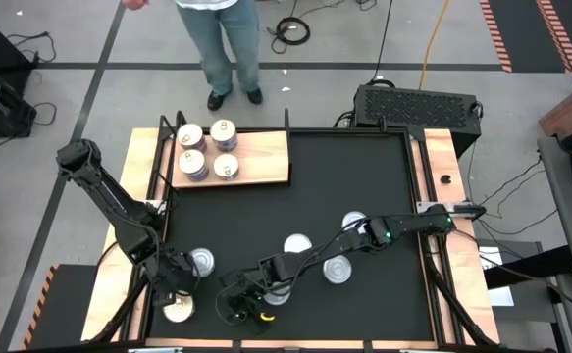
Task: Stack canned seafood by type on shelf
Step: Stack the blue and pink tuna can on the top of the blue and pink tuna can on the shelf
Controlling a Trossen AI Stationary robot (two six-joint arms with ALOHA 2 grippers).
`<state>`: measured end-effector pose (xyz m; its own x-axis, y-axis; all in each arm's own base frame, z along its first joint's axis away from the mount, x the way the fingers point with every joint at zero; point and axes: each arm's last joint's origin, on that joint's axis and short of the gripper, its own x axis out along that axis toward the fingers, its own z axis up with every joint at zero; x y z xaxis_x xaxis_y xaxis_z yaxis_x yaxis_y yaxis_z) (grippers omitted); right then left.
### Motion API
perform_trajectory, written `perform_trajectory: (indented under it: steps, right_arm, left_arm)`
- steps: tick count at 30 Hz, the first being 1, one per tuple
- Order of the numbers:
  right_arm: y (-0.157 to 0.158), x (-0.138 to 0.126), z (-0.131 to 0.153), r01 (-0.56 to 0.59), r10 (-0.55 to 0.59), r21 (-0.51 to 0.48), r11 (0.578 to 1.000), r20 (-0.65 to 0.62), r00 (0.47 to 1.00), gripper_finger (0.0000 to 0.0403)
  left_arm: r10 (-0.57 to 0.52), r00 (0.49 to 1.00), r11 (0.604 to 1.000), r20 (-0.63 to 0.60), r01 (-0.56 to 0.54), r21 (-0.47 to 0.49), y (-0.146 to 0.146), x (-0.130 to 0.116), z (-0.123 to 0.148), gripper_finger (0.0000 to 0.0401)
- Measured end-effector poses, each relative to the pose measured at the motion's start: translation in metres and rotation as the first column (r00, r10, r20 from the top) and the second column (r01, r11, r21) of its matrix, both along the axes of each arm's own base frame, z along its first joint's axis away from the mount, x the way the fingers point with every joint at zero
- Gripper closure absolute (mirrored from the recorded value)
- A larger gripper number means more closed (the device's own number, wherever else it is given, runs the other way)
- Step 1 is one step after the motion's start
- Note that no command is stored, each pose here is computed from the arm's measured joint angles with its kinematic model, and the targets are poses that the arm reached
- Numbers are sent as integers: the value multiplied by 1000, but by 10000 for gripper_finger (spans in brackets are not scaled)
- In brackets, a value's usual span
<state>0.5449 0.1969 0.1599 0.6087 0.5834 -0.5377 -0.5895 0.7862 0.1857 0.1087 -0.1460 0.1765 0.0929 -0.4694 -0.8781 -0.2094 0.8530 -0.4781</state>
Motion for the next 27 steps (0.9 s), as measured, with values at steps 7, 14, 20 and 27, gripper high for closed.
perform_trajectory:
  steps: [7, 14, 20, 27]
  right_arm:
    - [-4, -6, 1, 12, -17, -85, 996, -51, 999, 403]
    - [-13, -9, -4, 14, -29, -115, 993, -132, 991, 403]
    - [-10, -12, -6, 11, -31, -121, 993, -168, 985, 403]
    - [3, -17, -6, -17, -3, -117, 993, -169, 986, 403]
  left_arm:
    - [52, 998, 998, 27, -51, -26, 11, -5, 12, 400]
    - [92, 994, 996, 61, -92, -7, 19, -2, 15, 401]
    - [103, 995, 992, -8, -102, 81, 23, -3, 7, 400]
    - [142, 988, 986, -56, -137, 91, 21, -2, 4, 350]
